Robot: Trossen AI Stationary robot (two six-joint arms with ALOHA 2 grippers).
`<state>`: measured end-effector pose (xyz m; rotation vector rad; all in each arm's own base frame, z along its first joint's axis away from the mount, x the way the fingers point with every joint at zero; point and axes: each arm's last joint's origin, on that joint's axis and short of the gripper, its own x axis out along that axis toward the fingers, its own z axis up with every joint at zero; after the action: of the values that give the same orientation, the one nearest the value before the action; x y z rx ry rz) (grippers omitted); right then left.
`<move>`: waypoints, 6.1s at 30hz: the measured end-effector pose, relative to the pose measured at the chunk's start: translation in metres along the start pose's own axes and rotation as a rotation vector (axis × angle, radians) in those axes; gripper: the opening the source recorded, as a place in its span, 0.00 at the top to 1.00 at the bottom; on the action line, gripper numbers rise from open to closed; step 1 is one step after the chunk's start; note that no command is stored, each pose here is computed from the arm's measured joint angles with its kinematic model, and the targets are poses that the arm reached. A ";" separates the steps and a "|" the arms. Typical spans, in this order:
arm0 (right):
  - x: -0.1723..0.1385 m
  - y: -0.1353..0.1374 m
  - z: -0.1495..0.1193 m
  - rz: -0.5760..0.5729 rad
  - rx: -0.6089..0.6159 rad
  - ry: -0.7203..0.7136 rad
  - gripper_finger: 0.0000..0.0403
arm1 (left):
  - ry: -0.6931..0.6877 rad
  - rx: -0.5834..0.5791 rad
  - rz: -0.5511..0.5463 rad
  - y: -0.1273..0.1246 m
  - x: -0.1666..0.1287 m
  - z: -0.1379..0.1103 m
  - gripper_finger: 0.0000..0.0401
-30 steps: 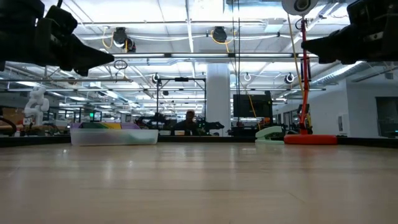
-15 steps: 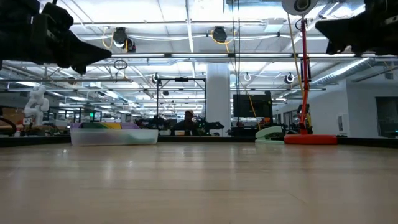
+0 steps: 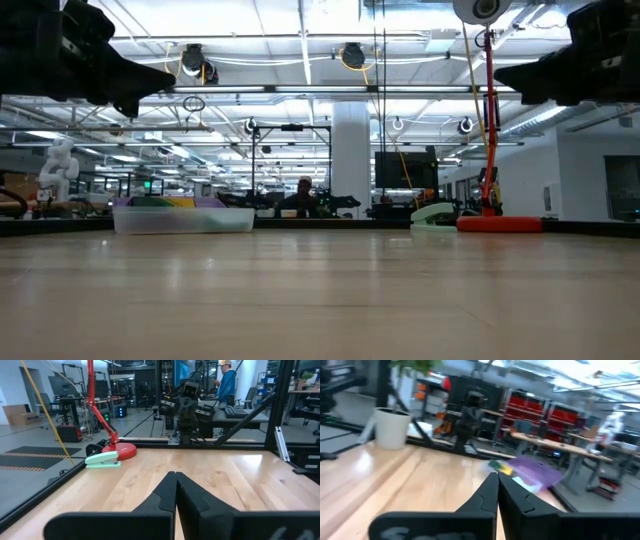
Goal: Pack school essentials
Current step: Return to Home Position
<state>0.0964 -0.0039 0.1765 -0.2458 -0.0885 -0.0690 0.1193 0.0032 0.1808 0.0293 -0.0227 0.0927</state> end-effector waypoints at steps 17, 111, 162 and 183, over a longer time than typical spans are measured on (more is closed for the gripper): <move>0.000 0.000 -0.006 0.040 0.022 0.055 1.00 | 0.046 0.003 -0.082 -0.008 -0.001 -0.004 0.99; 0.000 0.000 -0.006 0.039 0.023 0.050 1.00 | -0.002 0.042 -0.156 -0.003 -0.022 -0.012 0.92; 0.000 0.000 -0.006 0.039 0.023 0.051 1.00 | -0.002 0.040 -0.156 -0.003 -0.022 -0.012 0.92; 0.000 0.000 -0.006 0.039 0.023 0.051 1.00 | -0.002 0.040 -0.156 -0.003 -0.022 -0.012 0.92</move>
<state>0.0974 -0.0050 0.1711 -0.2230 -0.0341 -0.0357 0.0978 -0.0010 0.1680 0.0710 -0.0205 -0.0634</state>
